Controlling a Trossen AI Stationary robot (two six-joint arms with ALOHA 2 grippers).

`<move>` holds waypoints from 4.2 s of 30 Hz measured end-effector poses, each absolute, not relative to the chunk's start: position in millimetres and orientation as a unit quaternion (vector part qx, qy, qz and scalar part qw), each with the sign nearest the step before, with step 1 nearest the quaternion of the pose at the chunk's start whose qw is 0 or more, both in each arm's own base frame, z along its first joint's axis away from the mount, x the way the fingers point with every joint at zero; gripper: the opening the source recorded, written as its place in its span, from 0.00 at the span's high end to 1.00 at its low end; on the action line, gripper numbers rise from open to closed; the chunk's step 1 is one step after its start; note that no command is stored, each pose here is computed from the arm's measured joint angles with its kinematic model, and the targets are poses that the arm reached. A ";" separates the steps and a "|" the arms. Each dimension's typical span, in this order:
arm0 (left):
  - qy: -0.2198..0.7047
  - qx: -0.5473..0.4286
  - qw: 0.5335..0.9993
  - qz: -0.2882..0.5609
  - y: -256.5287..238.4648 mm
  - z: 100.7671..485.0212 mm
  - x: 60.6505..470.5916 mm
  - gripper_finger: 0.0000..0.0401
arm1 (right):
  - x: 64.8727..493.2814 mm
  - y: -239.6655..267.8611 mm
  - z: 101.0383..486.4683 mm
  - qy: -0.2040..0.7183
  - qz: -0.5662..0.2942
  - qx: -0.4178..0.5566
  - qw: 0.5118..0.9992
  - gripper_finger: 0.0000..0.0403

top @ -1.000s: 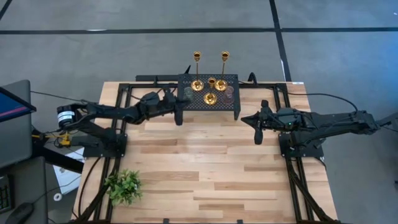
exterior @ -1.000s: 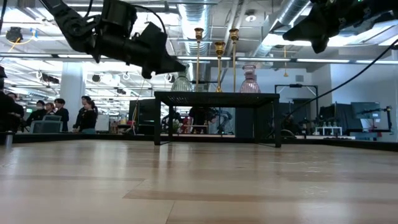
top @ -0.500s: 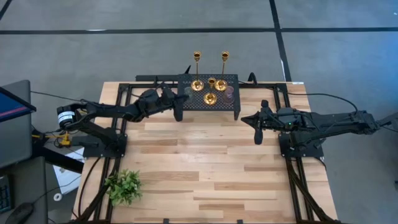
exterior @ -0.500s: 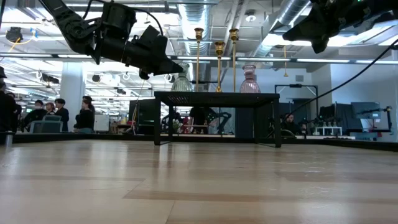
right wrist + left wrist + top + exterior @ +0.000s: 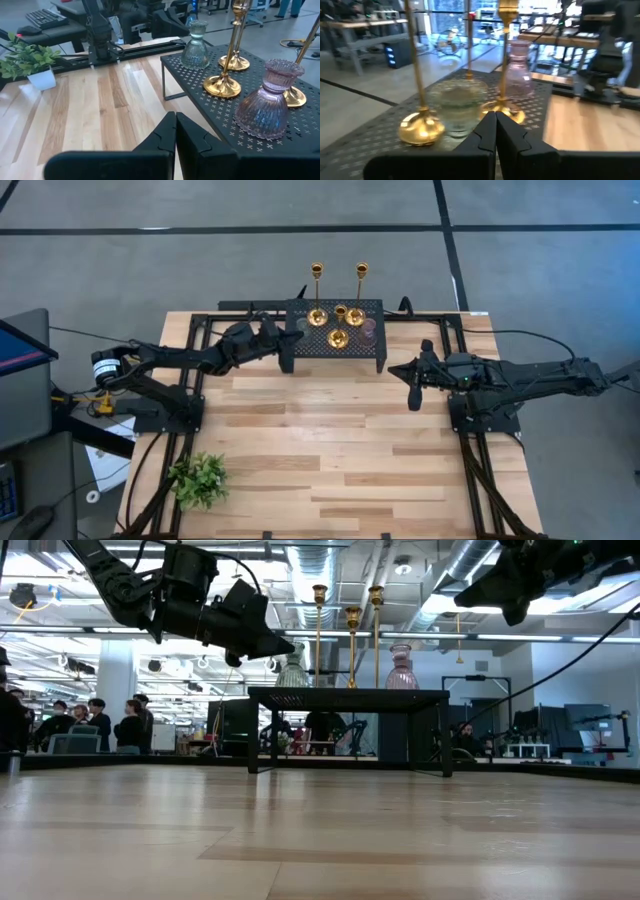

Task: Pick & Place candle stick holders
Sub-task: Return to Home Position

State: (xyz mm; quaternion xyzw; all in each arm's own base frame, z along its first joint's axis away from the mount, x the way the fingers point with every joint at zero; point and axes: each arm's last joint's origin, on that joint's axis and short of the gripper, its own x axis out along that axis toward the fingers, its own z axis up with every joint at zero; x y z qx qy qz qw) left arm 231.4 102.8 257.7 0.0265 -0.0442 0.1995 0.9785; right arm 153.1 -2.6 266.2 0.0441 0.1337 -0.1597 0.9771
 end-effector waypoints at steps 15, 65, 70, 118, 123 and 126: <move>-0.068 0.030 0.997 0.032 63.8 274.5 228.3 0.99 | 145.3 6.4 272.6 0.118 -0.078 0.012 0.990 1.00; -0.151 0.069 0.980 0.113 23.3 276.5 83.1 0.99 | 33.0 -5.4 286.9 -0.036 -0.094 0.017 0.995 1.00; -0.153 0.062 0.980 0.115 19.2 273.5 69.2 0.99 | 32.9 -5.5 286.3 -0.033 -0.096 0.017 0.995 1.00; -0.083 0.002 0.992 0.093 25.4 180.9 92.5 0.99 | 97.3 -1.3 171.2 -0.030 -0.029 0.027 0.999 1.00; -0.081 -0.001 0.992 0.093 25.4 180.5 92.6 0.99 | 97.6 0.6 166.8 -0.007 0.004 0.022 1.000 1.00; -0.080 -0.001 0.992 0.093 25.5 180.3 92.7 0.99 | 98.1 0.7 166.2 -0.003 0.004 0.018 1.000 1.00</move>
